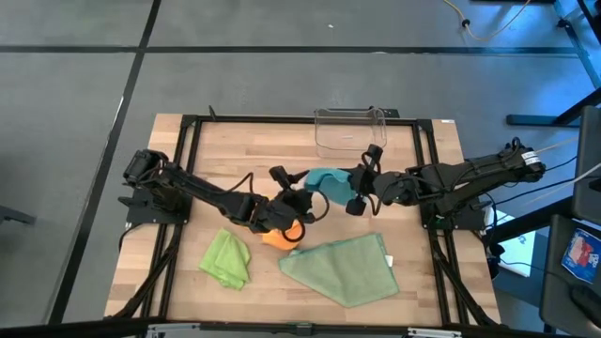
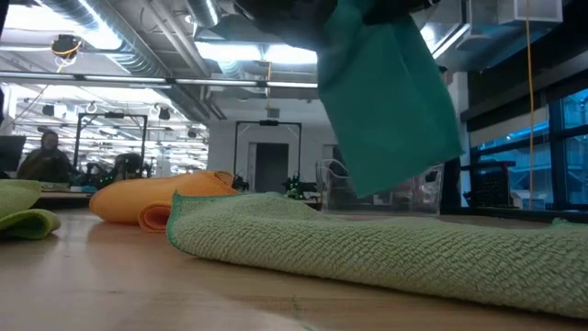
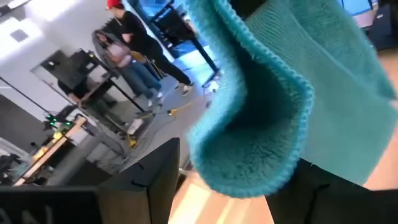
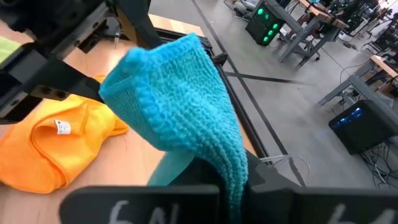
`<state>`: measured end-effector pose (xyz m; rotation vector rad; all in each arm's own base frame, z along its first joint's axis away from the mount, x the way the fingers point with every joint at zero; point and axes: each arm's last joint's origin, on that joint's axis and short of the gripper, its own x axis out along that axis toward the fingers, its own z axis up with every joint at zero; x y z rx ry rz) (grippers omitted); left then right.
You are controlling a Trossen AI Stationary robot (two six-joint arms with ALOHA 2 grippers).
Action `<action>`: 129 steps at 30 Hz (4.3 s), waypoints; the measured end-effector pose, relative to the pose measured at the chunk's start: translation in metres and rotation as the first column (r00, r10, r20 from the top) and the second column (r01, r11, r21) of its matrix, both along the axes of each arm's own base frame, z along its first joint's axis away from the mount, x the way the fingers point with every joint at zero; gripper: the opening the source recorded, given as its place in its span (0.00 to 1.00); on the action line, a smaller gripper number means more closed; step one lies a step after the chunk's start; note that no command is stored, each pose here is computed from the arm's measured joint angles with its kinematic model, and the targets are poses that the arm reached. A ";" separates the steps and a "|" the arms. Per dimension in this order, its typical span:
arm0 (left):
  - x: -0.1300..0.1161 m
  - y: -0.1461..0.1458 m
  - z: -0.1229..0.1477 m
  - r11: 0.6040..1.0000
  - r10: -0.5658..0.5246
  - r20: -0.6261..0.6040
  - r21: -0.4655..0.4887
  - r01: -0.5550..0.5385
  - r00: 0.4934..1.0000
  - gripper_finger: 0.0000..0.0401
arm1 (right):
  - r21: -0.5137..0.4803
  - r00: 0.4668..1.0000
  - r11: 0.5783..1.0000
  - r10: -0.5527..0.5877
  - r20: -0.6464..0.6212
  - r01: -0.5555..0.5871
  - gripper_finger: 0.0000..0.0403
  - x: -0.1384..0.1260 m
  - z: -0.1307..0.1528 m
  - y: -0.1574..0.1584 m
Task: Fold microfiber towels
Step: Fold the blue microfiber cloth
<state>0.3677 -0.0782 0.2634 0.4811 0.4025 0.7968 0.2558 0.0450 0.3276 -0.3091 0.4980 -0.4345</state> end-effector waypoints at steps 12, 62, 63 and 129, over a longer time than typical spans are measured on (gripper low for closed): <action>0.000 -0.002 0.002 1.000 0.008 0.003 0.021 -0.008 1.000 0.50 | -0.001 1.000 1.000 0.002 -0.008 -0.002 0.01 0.000 -0.001 0.000; -0.002 -0.019 0.006 0.994 -0.083 -0.046 0.072 0.086 0.995 0.00 | 0.048 0.988 0.989 0.140 -0.063 -0.137 0.17 0.000 -0.004 0.003; -0.002 -0.019 0.006 0.994 -0.083 -0.046 0.072 0.086 0.996 0.00 | 0.067 0.984 0.984 0.168 -0.065 -0.164 0.18 0.000 -0.004 0.004; -0.125 0.041 0.025 0.643 0.167 -0.296 -0.691 -0.331 0.940 0.52 | 0.429 0.790 0.808 -0.071 -0.609 0.404 0.16 -0.062 -0.115 -0.004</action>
